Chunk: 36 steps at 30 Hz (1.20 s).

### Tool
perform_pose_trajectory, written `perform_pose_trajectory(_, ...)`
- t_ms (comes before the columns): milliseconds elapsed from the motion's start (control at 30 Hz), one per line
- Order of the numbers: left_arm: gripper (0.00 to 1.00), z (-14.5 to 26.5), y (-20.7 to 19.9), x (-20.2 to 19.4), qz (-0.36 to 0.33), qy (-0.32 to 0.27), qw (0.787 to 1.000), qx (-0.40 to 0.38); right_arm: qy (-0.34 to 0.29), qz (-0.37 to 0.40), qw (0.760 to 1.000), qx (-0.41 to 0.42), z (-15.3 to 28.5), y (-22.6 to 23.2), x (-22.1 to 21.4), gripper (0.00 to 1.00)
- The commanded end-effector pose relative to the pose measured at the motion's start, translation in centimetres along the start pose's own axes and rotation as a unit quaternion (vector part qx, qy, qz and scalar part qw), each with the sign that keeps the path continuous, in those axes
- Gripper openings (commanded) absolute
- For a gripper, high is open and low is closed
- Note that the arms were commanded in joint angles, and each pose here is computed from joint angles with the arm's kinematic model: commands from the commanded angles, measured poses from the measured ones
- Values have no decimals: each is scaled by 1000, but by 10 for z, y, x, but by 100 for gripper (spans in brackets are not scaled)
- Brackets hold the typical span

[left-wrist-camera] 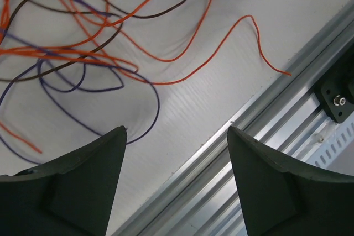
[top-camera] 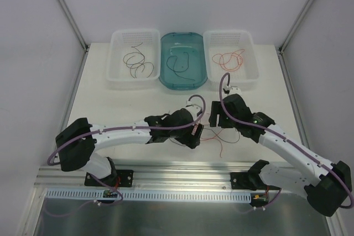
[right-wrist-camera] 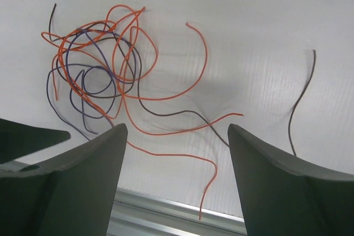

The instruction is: Untangle the cables

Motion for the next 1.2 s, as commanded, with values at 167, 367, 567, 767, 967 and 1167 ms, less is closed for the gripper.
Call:
perform_pose_trajectory(167,55,-36,-11,3,-154,-9,987,44,-23,-14,999,-18,16,-27,-4,80)
perform_pose_trajectory(367,55,-54,0,-8,-161,11,984,74,-29,-15,999,-5,17,-26,-4,80)
perform_pose_trajectory(567,7,-66,0,-13,-169,24,982,80,-19,-7,999,34,9,-14,-7,80)
perform_pose_trajectory(767,0,-25,-2,8,-158,-32,984,77,-1,21,996,91,-8,2,-15,80)
perform_pose_trajectory(967,0,34,-10,34,-110,-106,988,30,36,44,981,187,-31,28,-33,81)
perform_pose_trajectory(1167,0,63,-12,44,-78,-129,988,-15,36,49,962,265,-42,51,-33,82)
Point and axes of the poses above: each gripper's point midway between its finger pads, its own z axis back along the fingers, its own y axis along the line the jaws close on, x = y × z, the point moved 4 cm from there along z, back along the fingers, and after that the axes turned 5 degrees about z, right-handed, at the moved point
